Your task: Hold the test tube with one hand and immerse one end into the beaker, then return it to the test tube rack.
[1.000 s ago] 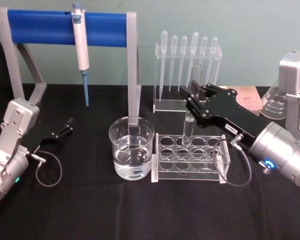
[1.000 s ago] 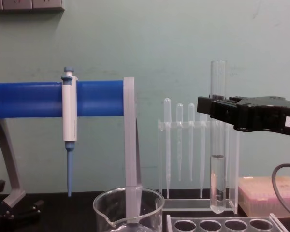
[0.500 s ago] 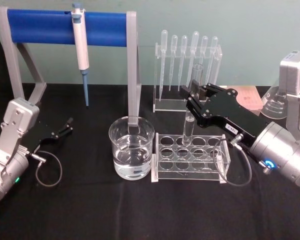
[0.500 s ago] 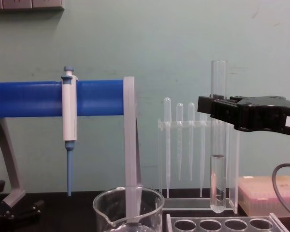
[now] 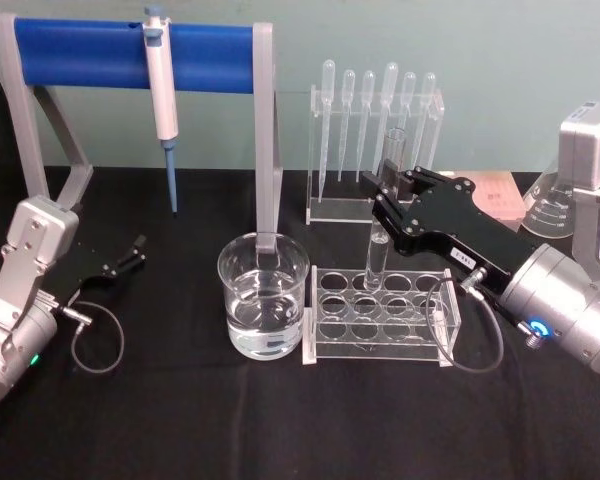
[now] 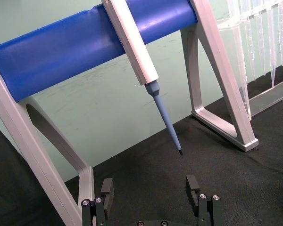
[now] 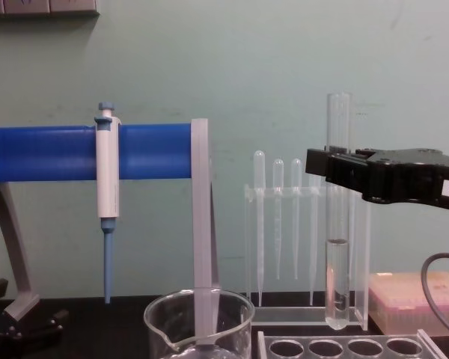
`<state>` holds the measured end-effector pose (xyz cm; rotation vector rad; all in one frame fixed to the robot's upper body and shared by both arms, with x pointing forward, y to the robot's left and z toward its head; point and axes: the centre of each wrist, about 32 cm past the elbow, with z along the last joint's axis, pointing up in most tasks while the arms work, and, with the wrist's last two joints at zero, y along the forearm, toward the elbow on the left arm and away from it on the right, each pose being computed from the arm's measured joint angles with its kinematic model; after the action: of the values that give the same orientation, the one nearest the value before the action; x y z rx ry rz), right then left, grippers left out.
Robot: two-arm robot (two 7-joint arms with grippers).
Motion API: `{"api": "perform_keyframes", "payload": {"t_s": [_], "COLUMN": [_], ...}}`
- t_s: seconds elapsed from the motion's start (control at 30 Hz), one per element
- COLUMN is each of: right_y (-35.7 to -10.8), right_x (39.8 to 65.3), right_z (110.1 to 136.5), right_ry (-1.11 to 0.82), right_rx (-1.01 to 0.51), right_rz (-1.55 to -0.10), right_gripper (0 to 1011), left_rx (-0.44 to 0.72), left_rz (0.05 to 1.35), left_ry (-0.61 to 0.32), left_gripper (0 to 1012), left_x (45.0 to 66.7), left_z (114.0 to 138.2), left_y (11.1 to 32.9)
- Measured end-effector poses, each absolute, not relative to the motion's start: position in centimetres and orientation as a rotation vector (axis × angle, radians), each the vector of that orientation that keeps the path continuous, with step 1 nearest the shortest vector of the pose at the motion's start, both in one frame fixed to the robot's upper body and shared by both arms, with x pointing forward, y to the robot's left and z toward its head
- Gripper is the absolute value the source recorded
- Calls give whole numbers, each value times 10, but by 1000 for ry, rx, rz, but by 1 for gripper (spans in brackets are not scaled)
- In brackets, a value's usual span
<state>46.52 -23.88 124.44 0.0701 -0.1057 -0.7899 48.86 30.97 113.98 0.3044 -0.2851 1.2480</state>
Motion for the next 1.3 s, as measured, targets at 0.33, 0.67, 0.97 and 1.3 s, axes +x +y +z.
{"api": "perform_keyframes", "payload": {"t_s": [0.33, 0.67, 0.97, 1.3], "right_y": [-239, -239, -239, -239], "right_x": [465, 465, 465, 465], "right_z": [1244, 1244, 1244, 1244], "right_ry": [-106, -106, -106, -106], "right_rx": [70, 70, 70, 70], "right_rz": [-790, -790, -790, -790], "right_gripper": [225, 226, 225, 225], "left_rx": [304, 304, 304, 304], "left_rz": [1248, 1248, 1248, 1248], "left_ry": [-285, -285, -285, -285], "left_gripper": [1000, 1000, 1000, 1000], "left_x": [489, 489, 489, 489], "left_z": [1140, 1140, 1140, 1140], "left_y": [310, 310, 310, 310]}}
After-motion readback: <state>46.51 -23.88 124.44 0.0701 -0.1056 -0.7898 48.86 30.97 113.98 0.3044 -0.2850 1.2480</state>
